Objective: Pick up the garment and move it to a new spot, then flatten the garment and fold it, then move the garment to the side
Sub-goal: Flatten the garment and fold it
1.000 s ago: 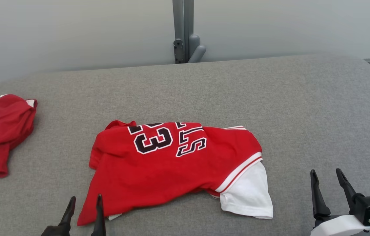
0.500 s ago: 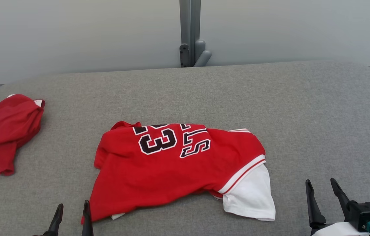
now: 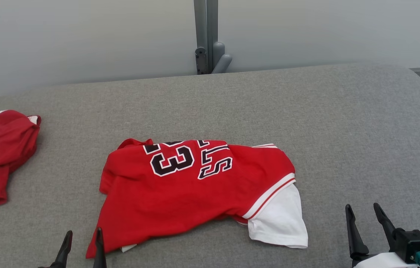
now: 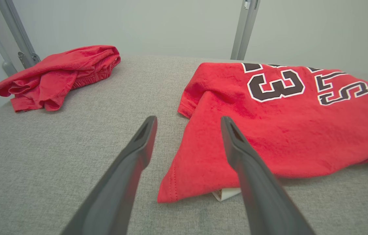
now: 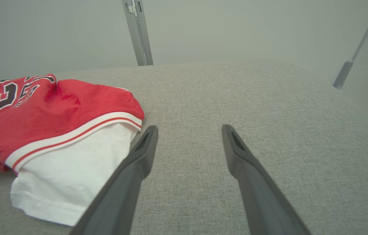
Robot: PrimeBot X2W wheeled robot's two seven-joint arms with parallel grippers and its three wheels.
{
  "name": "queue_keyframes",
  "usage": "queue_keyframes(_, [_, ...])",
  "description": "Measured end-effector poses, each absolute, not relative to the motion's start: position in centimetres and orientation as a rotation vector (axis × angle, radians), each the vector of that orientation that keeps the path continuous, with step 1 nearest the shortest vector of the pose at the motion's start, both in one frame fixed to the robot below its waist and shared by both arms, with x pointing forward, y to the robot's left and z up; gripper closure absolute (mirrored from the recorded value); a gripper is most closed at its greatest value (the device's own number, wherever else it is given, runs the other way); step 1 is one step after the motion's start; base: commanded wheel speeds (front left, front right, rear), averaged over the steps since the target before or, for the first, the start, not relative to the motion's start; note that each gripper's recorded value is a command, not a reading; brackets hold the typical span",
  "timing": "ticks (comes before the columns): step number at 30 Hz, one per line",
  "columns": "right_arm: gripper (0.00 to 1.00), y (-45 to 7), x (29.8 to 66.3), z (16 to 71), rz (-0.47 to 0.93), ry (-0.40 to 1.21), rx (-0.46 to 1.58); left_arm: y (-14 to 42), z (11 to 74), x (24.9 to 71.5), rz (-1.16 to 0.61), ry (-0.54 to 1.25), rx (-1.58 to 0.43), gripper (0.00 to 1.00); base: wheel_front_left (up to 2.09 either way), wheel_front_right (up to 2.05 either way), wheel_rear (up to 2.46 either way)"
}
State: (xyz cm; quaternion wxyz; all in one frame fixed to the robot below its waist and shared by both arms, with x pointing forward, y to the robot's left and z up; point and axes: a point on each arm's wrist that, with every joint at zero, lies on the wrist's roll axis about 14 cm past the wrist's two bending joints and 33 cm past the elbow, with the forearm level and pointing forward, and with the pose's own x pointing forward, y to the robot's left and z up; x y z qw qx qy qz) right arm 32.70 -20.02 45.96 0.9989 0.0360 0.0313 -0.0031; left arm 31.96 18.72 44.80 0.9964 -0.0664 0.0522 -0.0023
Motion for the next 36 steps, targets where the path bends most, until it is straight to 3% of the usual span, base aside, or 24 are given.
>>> queue_keyframes(15, [0.0, -17.4, 33.2, 46.1, 0.067, 0.06, 0.107, 18.2, 43.5, 31.8, -0.025, 0.147, -0.136, 0.0, 0.0, 0.0, 0.0])
queue_keyframes(25, [0.0, -12.6, 32.4, 41.8, 0.22, 0.214, 0.11, 17.9, 40.1, 30.9, -0.056, 0.294, -0.105, 0.0, 0.0, 0.0, 0.0])
queue_keyframes(36, [0.0, -12.2, 32.6, 38.5, 0.249, 0.353, 0.076, 18.9, 38.4, 31.1, -0.044, 0.407, -0.104, 0.0, 0.0, 0.0, 0.0])
